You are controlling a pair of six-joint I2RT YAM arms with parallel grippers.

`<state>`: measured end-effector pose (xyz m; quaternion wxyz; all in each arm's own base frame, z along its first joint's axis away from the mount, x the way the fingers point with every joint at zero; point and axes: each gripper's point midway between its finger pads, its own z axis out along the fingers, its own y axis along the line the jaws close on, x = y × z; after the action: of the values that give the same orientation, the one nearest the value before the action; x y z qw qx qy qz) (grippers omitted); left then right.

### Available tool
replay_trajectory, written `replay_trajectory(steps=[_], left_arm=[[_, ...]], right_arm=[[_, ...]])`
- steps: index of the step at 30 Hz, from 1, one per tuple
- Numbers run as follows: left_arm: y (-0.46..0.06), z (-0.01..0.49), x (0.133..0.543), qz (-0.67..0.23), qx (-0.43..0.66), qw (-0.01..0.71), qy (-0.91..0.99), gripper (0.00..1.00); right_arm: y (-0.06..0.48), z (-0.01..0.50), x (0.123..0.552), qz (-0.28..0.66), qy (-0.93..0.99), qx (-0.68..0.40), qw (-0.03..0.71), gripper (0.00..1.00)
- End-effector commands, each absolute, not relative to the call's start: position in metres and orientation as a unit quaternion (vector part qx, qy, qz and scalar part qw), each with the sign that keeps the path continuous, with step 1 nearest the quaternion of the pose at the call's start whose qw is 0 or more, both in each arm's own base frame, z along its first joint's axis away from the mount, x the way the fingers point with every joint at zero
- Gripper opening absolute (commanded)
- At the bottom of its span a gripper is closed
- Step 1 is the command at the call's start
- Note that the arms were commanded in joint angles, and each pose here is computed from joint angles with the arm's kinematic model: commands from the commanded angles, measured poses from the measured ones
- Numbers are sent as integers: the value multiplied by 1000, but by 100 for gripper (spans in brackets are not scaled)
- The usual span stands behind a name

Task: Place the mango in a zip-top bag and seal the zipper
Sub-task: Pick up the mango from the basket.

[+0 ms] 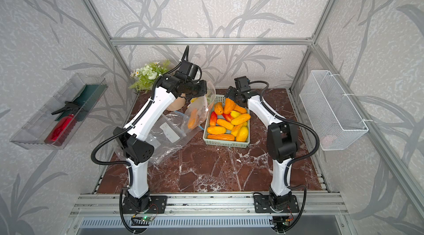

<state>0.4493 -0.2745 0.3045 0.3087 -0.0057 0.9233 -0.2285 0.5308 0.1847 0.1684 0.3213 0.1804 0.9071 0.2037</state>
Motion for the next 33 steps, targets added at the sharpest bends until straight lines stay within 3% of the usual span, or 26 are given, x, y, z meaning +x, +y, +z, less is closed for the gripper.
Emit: replay_trajectory(steps=[1,9,11,14,18,25,33], left_arm=[[-276,311,451,-224,5,320,920,0],[-280,308,448,-228,9,313,922,0],[-280,306,448,-227,9,311,923,0],[-280,306,448,-227,10,311,923,0],[-281,305,448,-228,11,310,923,0],[-280,305,447,-225,13,308,924,0],[-280,303,448,-224,13,307,925,0]], right_arm=[[189,144,542,180,935,95,291,96],[189,115,573,168,939,89,286,91],[192,111,579,174,940,89,279,82],[198,118,582,183,940,77,277,58],[195,178,581,207,909,76,353,46],[197,332,534,313,786,65,529,43],[222,407,496,465,655,25,595,43]])
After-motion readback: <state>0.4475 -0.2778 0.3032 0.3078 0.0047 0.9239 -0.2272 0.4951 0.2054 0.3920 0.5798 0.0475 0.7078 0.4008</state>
